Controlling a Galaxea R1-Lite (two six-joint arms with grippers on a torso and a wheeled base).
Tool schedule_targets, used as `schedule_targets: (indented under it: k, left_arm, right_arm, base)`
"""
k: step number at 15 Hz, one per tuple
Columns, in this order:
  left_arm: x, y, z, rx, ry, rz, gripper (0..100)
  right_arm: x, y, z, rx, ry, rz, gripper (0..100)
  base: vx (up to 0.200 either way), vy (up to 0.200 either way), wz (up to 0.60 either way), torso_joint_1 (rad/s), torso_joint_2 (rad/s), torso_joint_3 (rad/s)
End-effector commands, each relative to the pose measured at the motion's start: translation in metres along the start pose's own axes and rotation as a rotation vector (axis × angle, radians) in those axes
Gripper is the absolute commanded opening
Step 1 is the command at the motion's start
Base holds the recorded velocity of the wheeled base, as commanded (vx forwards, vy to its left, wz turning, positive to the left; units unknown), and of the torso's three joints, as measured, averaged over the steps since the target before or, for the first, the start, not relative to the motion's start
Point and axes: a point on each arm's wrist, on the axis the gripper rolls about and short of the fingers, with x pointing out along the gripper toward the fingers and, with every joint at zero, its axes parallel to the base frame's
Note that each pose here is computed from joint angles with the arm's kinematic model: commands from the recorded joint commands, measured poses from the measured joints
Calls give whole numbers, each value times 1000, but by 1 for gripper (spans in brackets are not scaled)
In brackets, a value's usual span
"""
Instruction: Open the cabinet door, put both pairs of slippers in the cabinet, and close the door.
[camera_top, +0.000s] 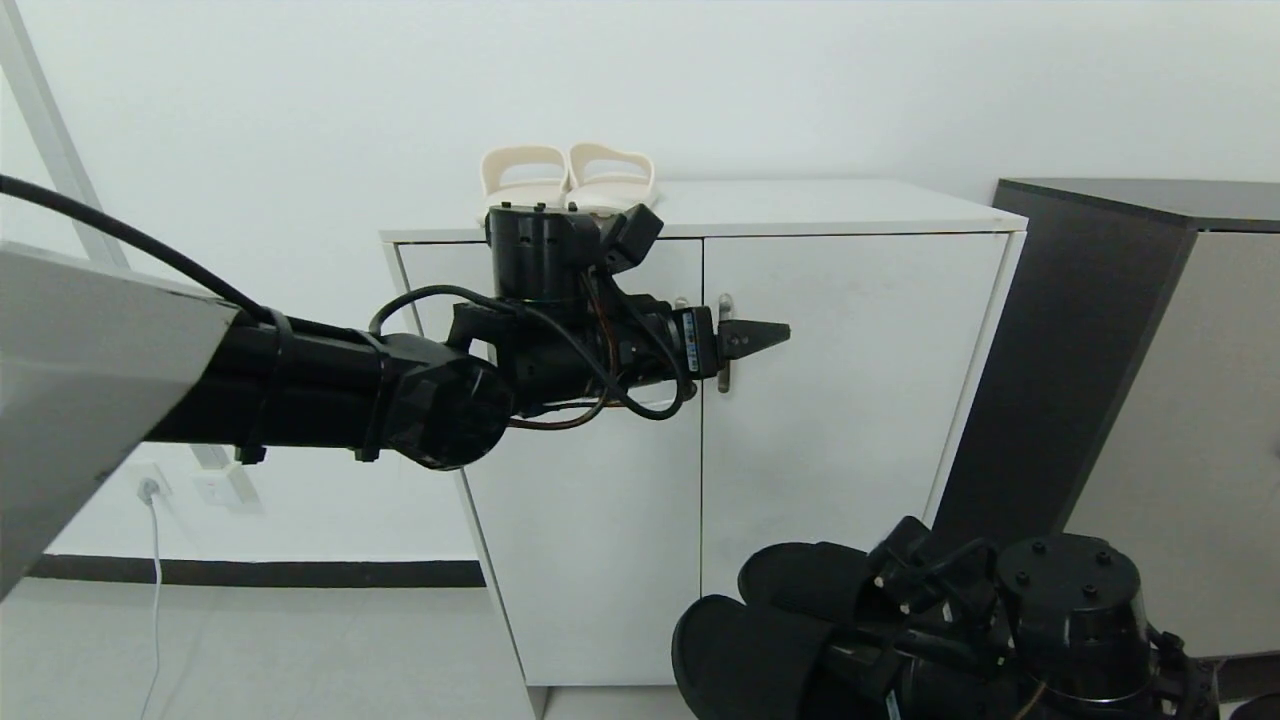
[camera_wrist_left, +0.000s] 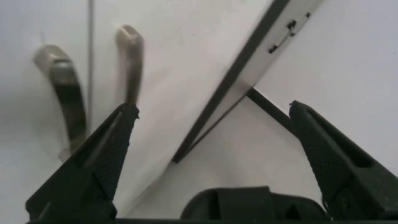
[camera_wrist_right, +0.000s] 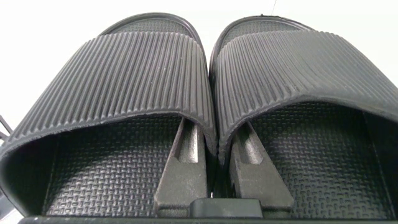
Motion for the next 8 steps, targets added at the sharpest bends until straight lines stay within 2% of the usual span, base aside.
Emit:
schedule_targets:
  k: [1,8]
  left_arm:
    - [12,7,-4,-3,3,16,100]
    - [23,14,-7,-6,0,18,100]
  right_arm:
    - [0,0,0,0,1,1,0]
    - [1,0,-2,0,9,2,0]
  base:
    - [0,0,0,0,0,0]
    - [0,0,0,0,0,0]
